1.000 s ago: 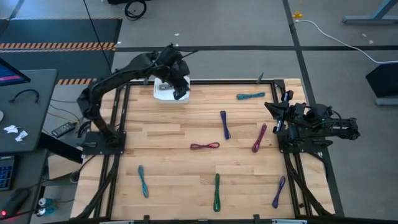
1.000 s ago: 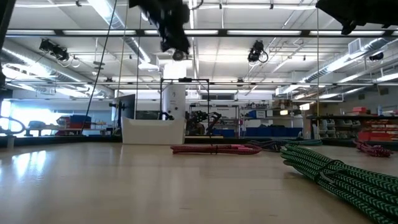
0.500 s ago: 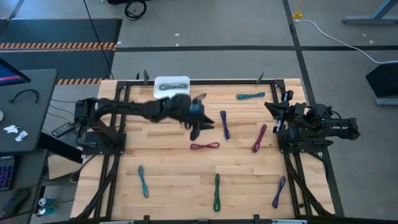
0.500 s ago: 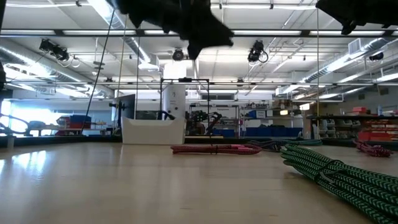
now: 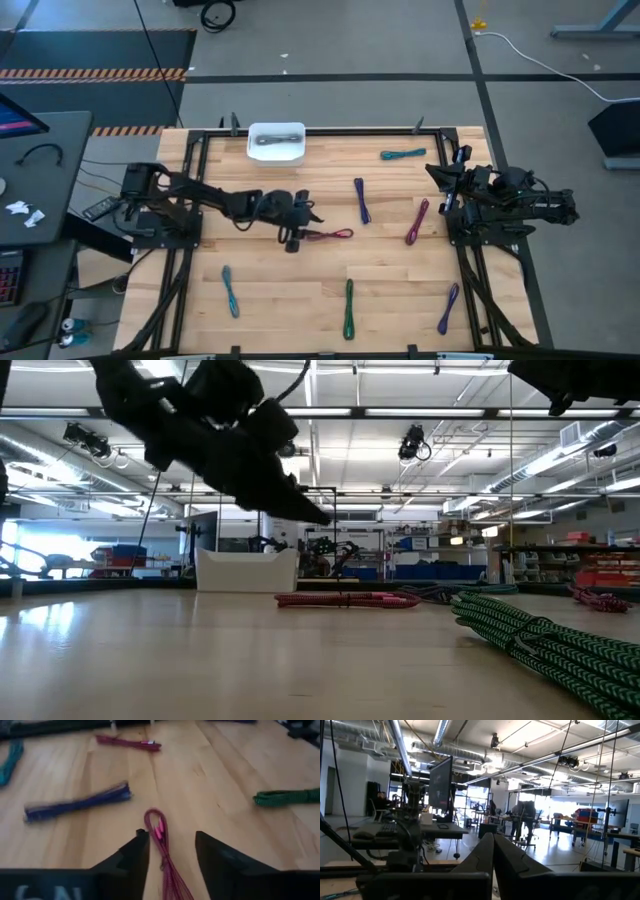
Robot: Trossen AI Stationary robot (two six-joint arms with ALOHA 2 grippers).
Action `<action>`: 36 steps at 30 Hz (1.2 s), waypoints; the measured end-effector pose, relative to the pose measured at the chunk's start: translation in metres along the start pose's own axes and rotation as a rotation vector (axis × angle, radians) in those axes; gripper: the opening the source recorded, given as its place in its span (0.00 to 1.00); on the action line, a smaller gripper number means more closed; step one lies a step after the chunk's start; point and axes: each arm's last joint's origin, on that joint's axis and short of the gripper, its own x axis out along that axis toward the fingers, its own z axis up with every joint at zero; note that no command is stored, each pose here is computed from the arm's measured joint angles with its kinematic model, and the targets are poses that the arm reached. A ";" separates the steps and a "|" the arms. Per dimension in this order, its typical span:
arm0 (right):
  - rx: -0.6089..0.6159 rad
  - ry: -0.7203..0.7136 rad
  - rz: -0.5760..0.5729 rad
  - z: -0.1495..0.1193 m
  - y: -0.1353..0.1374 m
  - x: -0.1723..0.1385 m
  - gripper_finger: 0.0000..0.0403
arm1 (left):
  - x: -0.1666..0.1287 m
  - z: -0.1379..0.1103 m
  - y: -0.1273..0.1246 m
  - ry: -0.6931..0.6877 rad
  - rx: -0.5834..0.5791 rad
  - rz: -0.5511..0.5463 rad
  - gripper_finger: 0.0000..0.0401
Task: Pick and place USB-C Cables
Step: Put the left pink charger cable into the white bin
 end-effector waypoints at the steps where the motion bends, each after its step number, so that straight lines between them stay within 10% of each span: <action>1: 0.000 0.000 -0.001 0.000 0.000 0.000 0.03 | 0.004 -0.004 0.001 -0.006 -0.036 0.003 0.46; 9: 0.003 -0.007 -0.002 0.001 0.000 0.000 0.03 | 0.052 -0.021 -0.001 0.017 -0.022 0.014 0.58; 24: 0.005 -0.013 -0.004 0.001 0.000 0.000 0.03 | 0.087 -0.023 0.003 0.214 -0.001 0.036 0.25; 36: 0.006 -0.018 -0.005 0.002 0.000 0.000 0.03 | 0.083 -0.020 0.006 0.229 -0.089 0.014 0.23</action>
